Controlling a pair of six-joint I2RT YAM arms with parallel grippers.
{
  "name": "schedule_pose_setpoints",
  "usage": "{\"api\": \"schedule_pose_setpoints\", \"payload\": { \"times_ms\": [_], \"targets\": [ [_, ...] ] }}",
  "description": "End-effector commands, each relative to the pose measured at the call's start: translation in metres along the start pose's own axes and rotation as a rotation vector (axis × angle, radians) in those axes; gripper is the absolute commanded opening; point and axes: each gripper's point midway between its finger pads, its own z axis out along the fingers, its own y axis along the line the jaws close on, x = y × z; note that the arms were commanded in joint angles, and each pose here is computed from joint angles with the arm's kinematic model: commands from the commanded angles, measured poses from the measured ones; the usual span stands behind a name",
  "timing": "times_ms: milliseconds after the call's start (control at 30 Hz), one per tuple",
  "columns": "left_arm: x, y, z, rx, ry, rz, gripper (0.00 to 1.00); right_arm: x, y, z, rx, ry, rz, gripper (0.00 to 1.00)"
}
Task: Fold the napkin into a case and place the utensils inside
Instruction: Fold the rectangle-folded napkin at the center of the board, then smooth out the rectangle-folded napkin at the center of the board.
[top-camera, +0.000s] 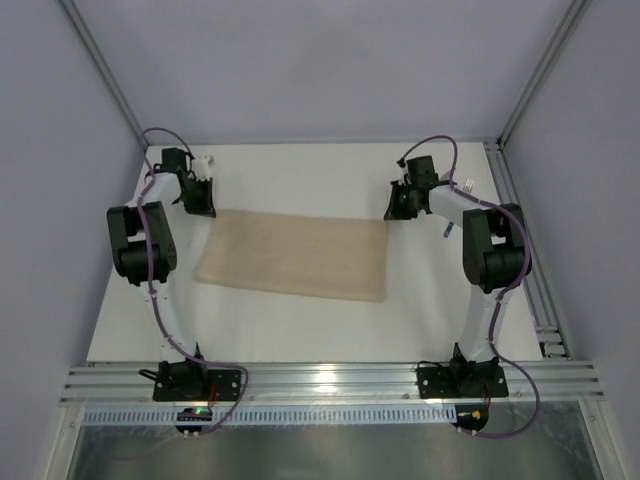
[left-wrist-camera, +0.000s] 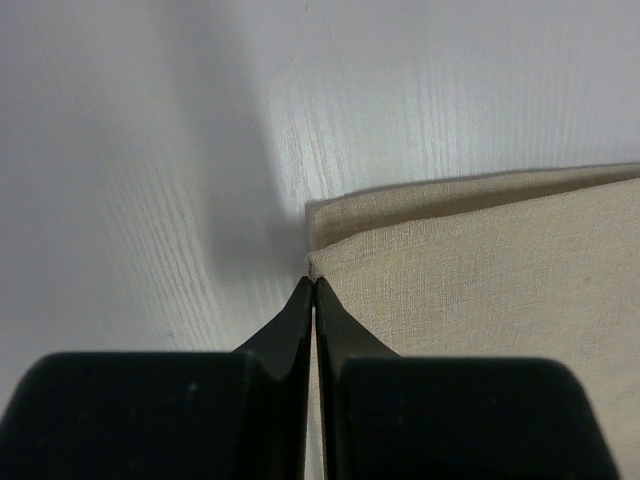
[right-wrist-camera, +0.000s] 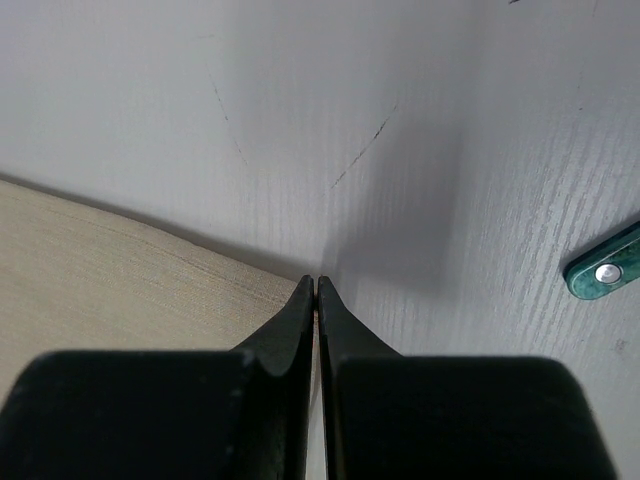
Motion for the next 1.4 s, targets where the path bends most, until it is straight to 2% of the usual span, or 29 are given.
{"api": "schedule_pose_setpoints", "payload": {
  "times_ms": [0, 167, 200, 233, 267, 333, 400, 533, 567, 633, 700, 767, 833, 867, 967, 1033, 1100, 1267, 1367],
  "targets": [
    [-0.033, -0.001, -0.022, -0.028, -0.114, 0.042, 0.00, -0.023, 0.006, -0.006, 0.005, -0.063, -0.021, 0.04],
    [-0.035, 0.000, -0.021, -0.033, -0.110, 0.043, 0.01, -0.025, 0.006, -0.002, -0.002, -0.063, -0.022, 0.04],
    [-0.034, 0.000, -0.020, -0.032, -0.104, 0.041, 0.07, -0.027, 0.008, -0.001, -0.009, -0.063, -0.025, 0.07],
    [-0.031, 0.001, -0.018, -0.033, -0.094, 0.036, 0.17, -0.027, 0.008, 0.000, -0.010, -0.064, -0.023, 0.14],
    [-0.030, 0.001, -0.019, -0.035, -0.092, 0.037, 0.40, -0.026, 0.009, 0.001, -0.014, -0.058, -0.023, 0.29],
    [-0.031, 0.003, -0.023, -0.051, -0.097, 0.034, 0.49, -0.031, 0.009, -0.002, -0.007, -0.063, -0.025, 0.41],
    [-0.034, 0.001, -0.031, -0.064, -0.111, 0.036, 0.51, -0.040, 0.010, -0.012, 0.009, -0.089, -0.034, 0.47],
    [-0.038, -0.008, -0.063, -0.075, -0.155, 0.052, 0.52, -0.048, 0.021, -0.042, 0.074, -0.147, -0.085, 0.49],
    [-0.039, -0.015, -0.082, -0.072, -0.173, 0.064, 0.52, -0.044, 0.026, -0.055, 0.088, -0.154, -0.102, 0.50],
    [-0.019, -0.023, -0.091, -0.058, -0.138, 0.077, 0.51, -0.030, 0.044, -0.064, 0.105, -0.152, -0.168, 0.49],
    [0.003, -0.032, -0.108, -0.051, -0.097, 0.116, 0.44, -0.009, 0.058, -0.077, 0.092, -0.141, -0.205, 0.49],
    [0.037, -0.035, -0.107, -0.033, -0.009, 0.143, 0.38, 0.016, 0.084, -0.081, 0.029, -0.116, -0.237, 0.43],
    [0.066, -0.040, -0.113, -0.018, 0.072, 0.143, 0.36, 0.045, 0.098, -0.082, -0.033, -0.068, -0.258, 0.37],
    [0.088, -0.041, -0.108, -0.007, 0.126, 0.136, 0.34, 0.062, 0.114, -0.082, -0.083, -0.033, -0.274, 0.29],
    [0.123, -0.046, -0.105, 0.020, 0.208, 0.152, 0.33, 0.106, 0.135, -0.082, -0.158, 0.057, -0.306, 0.15],
    [0.133, -0.046, -0.103, 0.026, 0.228, 0.157, 0.34, 0.130, 0.145, -0.078, -0.213, 0.098, -0.296, 0.10],
    [0.143, -0.046, -0.099, 0.028, 0.250, 0.159, 0.34, 0.153, 0.151, -0.072, -0.260, 0.140, -0.283, 0.04],
    [0.157, -0.031, -0.085, -0.031, 0.297, 0.162, 0.33, 0.187, 0.135, -0.061, -0.234, 0.232, -0.240, 0.04],
    [0.165, -0.019, -0.076, -0.072, 0.332, 0.168, 0.33, 0.209, 0.106, -0.059, -0.133, 0.284, -0.210, 0.04]
  ]
}}
